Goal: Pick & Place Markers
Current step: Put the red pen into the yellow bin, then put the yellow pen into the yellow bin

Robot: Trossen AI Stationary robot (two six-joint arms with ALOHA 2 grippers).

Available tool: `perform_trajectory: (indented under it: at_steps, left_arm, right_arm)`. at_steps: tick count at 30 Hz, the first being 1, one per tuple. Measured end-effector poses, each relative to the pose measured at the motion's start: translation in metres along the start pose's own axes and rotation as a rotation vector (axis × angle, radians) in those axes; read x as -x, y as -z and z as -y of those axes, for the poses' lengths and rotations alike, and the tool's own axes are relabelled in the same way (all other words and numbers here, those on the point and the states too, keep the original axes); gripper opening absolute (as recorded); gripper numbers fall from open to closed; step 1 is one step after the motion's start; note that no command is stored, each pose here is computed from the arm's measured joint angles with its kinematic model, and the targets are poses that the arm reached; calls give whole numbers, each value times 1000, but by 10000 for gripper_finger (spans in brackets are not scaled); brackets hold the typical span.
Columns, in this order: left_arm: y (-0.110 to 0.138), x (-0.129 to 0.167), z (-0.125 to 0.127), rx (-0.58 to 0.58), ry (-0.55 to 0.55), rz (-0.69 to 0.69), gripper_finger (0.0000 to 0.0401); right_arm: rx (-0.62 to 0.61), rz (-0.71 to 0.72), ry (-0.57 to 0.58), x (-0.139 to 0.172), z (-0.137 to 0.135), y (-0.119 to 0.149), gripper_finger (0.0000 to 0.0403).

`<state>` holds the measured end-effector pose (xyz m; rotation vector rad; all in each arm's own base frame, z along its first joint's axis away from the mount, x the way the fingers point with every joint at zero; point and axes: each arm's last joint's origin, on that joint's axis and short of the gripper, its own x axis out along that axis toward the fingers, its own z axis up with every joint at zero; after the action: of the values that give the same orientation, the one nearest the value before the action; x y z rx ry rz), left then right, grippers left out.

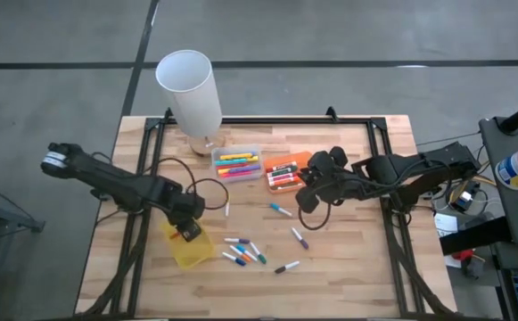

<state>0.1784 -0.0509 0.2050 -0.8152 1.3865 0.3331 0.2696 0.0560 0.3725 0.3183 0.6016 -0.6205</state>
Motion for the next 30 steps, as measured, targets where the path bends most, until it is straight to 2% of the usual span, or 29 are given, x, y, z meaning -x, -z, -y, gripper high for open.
perform_trajectory:
  at_steps: [5,9,13,15,20,23,27,30]
  left_arm:
    - [3,-14,-9,158,-28,-58,76]
    - [0,-11,-3,229,34,-31,116]
    - [-5,2,8,311,82,5,134]
    - [-10,9,14,387,112,59,136]
    - [-25,28,33,451,230,326,137]
    - [-33,35,37,543,257,451,137]
    - [-48,37,38,616,238,510,137]
    - [-62,33,42,623,202,520,137]
  right_arm:
    - [12,-1,-5,1,0,0,61]
    - [57,-3,-8,1,-1,1,61]
    - [75,-19,-25,1,-2,2,61]
    - [77,-22,-29,2,-3,3,61]
    - [82,-36,-44,2,-3,4,61]
    - [78,-44,-50,4,-2,4,61]
    - [50,-16,-81,16,4,0,61]
    - [35,9,-99,26,9,-3,61]
